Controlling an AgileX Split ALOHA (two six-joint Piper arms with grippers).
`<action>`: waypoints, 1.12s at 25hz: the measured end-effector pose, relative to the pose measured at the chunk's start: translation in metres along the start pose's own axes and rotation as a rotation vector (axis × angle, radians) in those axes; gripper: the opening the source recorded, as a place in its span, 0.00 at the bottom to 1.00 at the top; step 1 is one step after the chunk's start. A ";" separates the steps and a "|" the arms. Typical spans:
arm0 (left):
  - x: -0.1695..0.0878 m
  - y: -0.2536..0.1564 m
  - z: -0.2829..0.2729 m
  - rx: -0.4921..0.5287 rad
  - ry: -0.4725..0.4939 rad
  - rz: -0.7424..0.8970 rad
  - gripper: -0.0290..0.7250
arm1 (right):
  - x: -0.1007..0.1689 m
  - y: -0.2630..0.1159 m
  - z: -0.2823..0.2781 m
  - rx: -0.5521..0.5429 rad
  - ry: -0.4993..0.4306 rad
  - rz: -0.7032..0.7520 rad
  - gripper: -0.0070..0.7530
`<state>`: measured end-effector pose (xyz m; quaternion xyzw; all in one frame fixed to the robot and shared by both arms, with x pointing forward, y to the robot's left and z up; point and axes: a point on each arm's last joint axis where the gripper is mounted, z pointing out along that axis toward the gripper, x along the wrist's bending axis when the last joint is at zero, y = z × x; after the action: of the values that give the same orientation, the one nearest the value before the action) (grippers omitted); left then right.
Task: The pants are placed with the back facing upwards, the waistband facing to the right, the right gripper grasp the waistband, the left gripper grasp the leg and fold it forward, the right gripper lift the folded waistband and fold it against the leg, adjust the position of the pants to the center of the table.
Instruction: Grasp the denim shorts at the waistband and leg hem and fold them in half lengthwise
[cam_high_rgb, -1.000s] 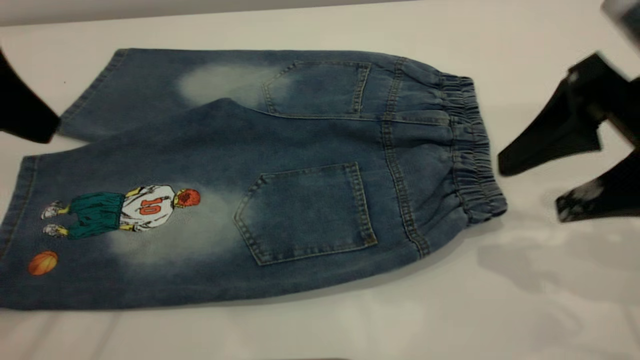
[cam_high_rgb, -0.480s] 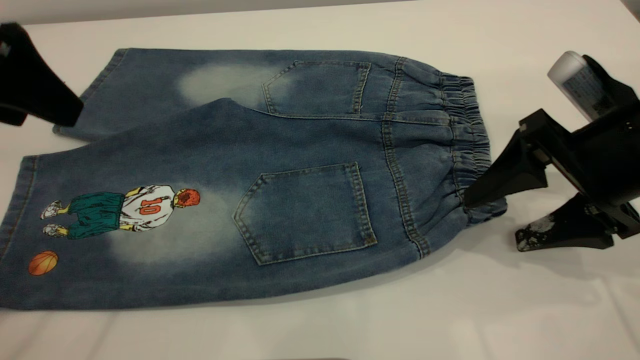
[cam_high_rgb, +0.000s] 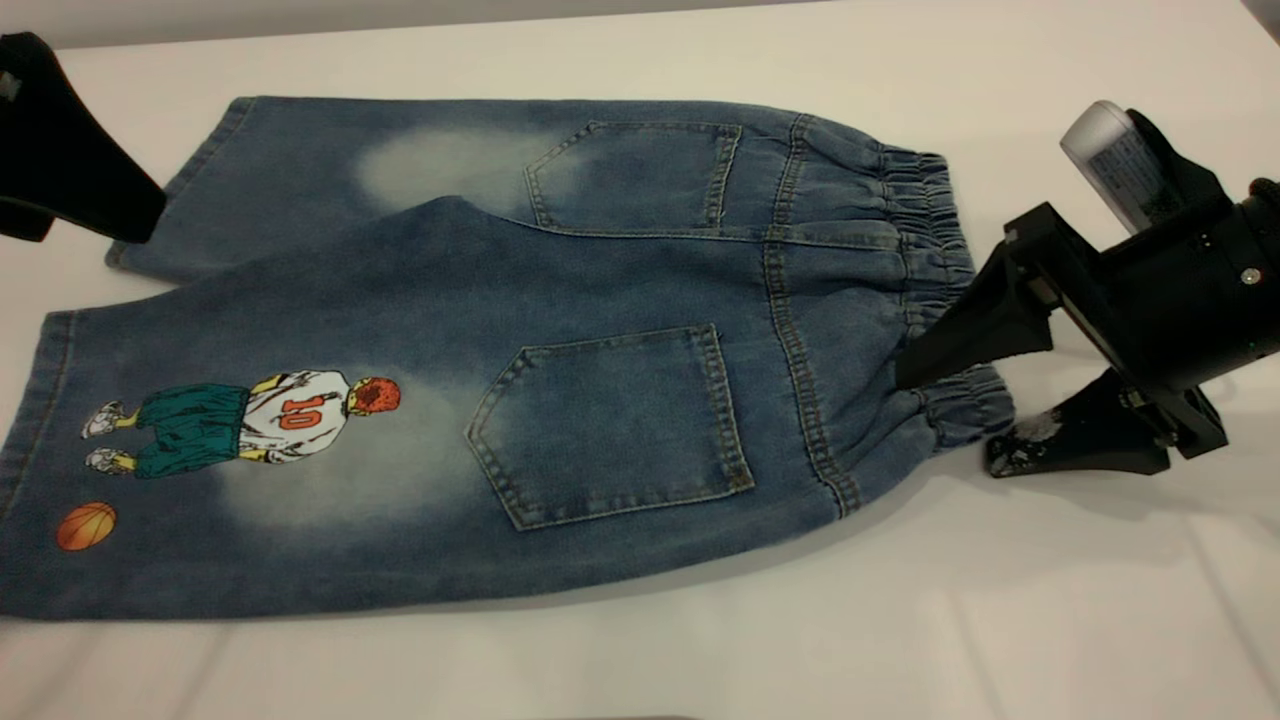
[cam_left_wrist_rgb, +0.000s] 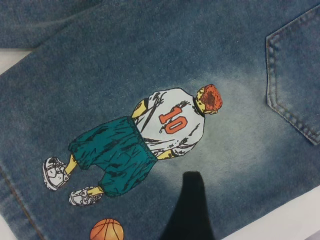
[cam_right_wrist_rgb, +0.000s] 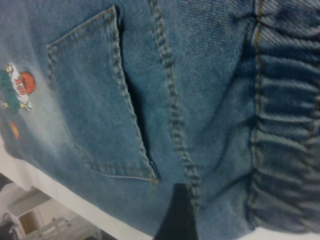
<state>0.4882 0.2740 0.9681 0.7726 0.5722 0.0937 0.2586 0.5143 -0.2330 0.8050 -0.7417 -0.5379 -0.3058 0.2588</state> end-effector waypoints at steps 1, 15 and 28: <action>0.000 0.000 0.000 0.000 0.000 0.000 0.81 | 0.000 0.000 0.001 0.001 0.007 0.007 0.78; 0.000 0.000 0.000 0.000 0.000 0.000 0.81 | -0.008 0.004 0.010 -0.056 0.051 0.089 0.53; 0.009 -0.016 0.005 0.159 0.071 0.210 0.81 | -0.011 0.005 0.011 -0.070 0.039 0.070 0.06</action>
<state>0.4799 0.2848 0.9542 0.8424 0.5028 0.1018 0.1650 0.5186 -0.2332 0.7892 -0.7626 -0.4956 -0.3295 0.2535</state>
